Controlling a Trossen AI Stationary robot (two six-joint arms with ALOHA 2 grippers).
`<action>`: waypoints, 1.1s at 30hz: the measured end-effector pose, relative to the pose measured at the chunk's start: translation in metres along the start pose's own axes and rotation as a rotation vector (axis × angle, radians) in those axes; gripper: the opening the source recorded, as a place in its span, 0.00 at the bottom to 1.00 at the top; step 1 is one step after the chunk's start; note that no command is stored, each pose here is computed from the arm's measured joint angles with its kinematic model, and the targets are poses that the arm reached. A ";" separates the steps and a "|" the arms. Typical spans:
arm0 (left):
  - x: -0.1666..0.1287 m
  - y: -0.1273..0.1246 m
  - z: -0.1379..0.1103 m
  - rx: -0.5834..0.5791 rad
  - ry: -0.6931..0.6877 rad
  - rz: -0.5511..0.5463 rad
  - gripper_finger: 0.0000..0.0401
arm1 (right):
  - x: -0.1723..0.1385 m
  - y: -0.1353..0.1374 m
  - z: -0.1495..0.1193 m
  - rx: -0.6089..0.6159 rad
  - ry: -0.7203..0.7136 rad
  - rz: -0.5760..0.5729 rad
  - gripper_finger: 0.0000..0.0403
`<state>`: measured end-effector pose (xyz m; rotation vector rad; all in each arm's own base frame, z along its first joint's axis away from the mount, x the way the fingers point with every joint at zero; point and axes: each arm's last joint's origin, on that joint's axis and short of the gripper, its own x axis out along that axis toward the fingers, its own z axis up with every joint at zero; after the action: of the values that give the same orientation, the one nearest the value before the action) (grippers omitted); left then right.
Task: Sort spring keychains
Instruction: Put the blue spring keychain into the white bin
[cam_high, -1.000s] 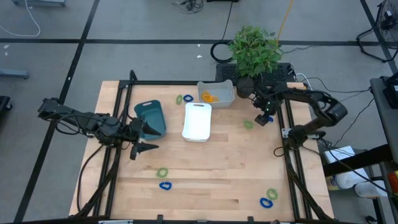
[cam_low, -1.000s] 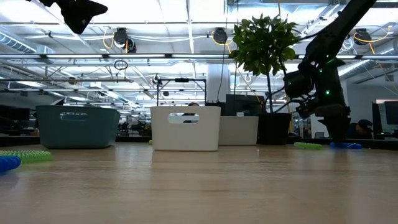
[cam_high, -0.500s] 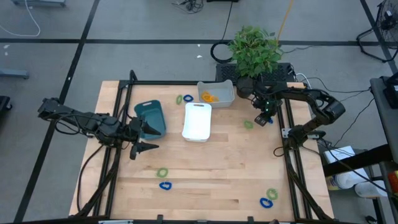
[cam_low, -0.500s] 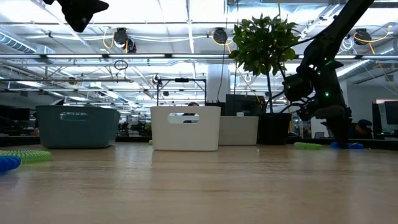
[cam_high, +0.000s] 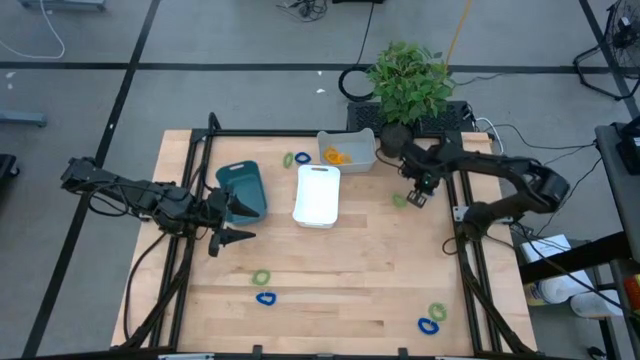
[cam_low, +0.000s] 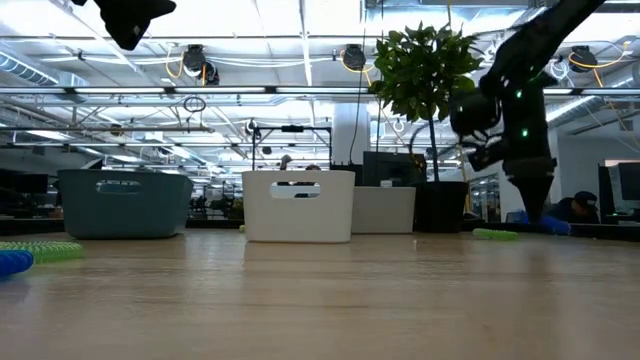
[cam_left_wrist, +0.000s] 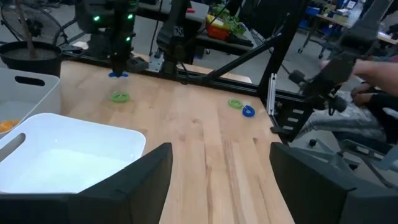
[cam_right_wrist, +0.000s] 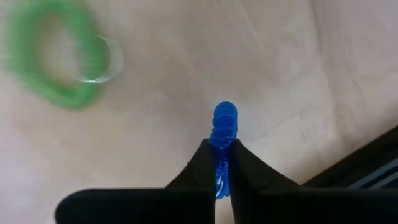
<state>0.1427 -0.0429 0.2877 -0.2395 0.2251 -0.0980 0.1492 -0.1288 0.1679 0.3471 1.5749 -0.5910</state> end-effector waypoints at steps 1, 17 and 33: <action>0.000 0.000 0.000 0.000 0.000 0.000 0.70 | -0.005 0.004 -0.002 -0.001 -0.011 0.001 0.00; 0.000 0.000 0.001 0.004 -0.012 -0.004 0.64 | -0.062 0.075 -0.032 0.129 -0.264 0.105 0.00; 0.000 0.000 0.001 -0.003 -0.014 -0.004 0.62 | -0.096 0.181 -0.045 0.092 -0.856 0.322 0.00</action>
<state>0.1430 -0.0430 0.2891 -0.2436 0.2103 -0.1001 0.2212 0.0564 0.2336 0.3432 0.6549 -0.4667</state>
